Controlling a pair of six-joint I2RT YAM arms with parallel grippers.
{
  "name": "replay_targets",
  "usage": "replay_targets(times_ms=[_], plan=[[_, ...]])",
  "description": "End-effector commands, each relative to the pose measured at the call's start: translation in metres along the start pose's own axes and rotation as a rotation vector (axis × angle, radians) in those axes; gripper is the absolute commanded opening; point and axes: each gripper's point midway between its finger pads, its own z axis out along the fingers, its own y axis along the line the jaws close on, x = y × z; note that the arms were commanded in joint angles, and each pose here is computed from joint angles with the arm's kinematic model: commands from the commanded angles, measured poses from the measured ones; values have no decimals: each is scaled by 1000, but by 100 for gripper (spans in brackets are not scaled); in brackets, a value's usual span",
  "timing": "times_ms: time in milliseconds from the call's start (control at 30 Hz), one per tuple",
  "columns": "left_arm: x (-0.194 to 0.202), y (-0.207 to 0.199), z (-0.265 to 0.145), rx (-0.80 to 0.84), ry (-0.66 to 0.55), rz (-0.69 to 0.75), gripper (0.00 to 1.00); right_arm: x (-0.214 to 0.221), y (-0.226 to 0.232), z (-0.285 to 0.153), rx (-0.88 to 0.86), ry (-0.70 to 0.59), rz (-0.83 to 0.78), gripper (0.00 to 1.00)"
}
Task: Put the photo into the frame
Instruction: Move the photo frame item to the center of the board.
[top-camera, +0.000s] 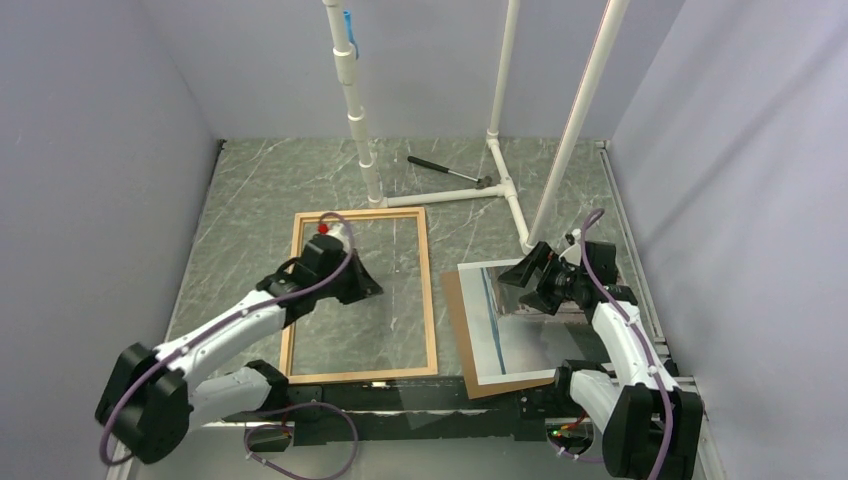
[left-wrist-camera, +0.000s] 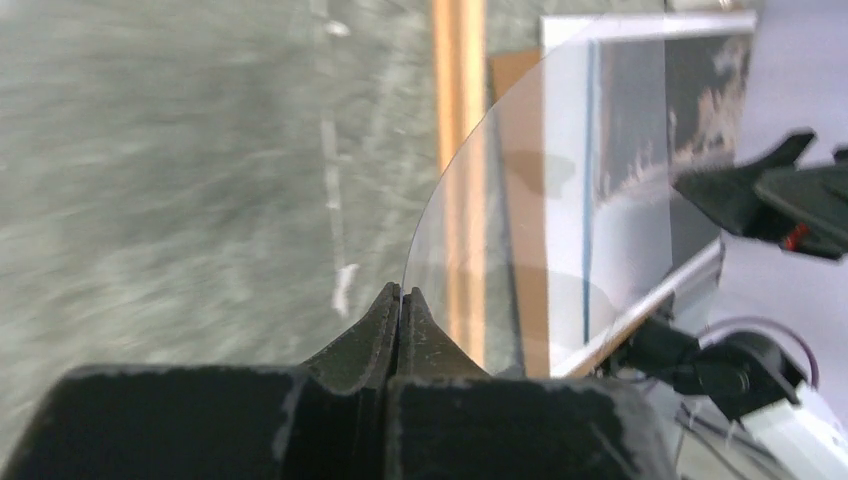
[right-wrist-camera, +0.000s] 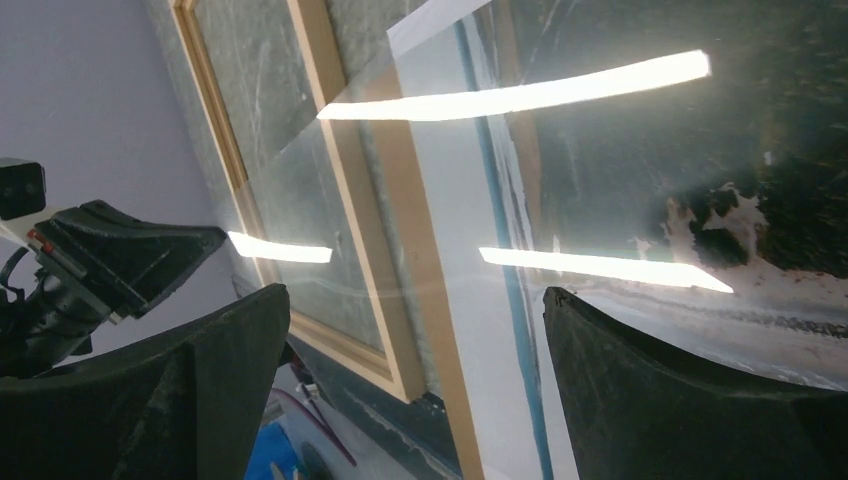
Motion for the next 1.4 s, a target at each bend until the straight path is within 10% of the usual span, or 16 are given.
replay_targets(times_ms=[0,833,1367], plan=[[-10,63,-35,-230,-66,-43,0,-1,22,-4,-56,31,-42,100],[-16,127,-158,-407,-527,-437,0,46,17,11,-32,126,-73,100],[-4,129,-133,-253,-557,-645,0,74,36,42,-111,183,-33,100]])
